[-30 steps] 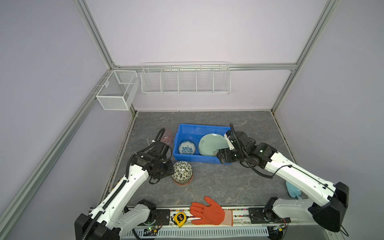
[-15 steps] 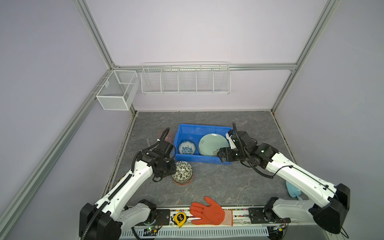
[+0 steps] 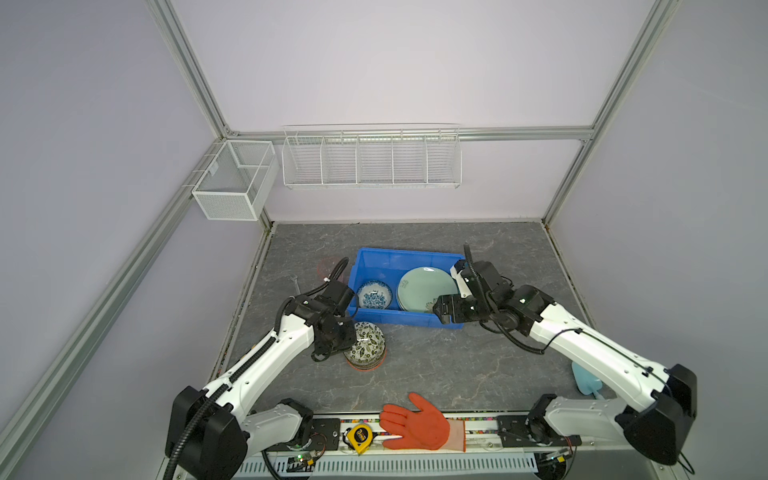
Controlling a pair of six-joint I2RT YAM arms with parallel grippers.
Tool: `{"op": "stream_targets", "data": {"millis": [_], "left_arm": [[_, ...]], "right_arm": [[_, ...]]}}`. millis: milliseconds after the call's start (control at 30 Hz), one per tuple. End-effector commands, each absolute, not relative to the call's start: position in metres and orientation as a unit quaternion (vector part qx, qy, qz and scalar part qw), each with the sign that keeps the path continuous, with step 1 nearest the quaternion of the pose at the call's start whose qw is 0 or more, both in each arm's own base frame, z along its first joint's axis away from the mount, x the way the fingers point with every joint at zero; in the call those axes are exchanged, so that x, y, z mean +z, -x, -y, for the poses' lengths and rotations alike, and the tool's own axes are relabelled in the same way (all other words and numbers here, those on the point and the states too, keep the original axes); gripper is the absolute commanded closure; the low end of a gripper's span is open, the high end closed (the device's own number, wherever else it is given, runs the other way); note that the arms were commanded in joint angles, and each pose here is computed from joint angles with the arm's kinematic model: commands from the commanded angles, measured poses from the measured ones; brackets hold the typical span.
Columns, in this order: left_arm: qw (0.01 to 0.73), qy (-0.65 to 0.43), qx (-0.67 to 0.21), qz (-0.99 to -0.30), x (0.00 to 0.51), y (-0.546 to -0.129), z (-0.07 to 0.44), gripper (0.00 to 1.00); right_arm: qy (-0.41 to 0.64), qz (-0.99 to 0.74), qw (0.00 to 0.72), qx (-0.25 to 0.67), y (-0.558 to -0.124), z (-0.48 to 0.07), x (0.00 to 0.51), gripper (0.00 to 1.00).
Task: Place the mixed dishes into the plastic bin
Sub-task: 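Close the left gripper on the rim of the leaf-pattern bowl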
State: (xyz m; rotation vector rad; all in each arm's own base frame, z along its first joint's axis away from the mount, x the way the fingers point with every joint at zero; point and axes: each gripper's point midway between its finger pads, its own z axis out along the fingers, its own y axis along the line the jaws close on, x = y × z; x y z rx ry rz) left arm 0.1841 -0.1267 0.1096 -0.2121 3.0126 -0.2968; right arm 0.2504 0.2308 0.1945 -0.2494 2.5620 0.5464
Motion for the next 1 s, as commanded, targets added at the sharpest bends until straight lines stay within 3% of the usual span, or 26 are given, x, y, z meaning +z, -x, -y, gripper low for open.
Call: {"op": "stream_targets", "data": {"millis": [0, 733, 967], "left_arm": [[0.058, 0.065, -0.09, -0.992, 0.11, -0.185, 0.125, 0.77], [0.076, 0.071, -0.106, -0.989, 0.128, -0.185, 0.126, 0.99], [0.083, 0.076, -0.122, -0.986, 0.137, -0.185, 0.129, 1.0]], "right_arm": [[0.082, -0.946, 0.242, 0.201, -0.251, -0.229, 0.186, 0.1], [0.076, -0.948, 0.234, 0.202, -0.249, -0.226, 0.18, 0.09], [0.073, -0.947, 0.237, 0.204, -0.247, -0.223, 0.183, 0.09]]}}
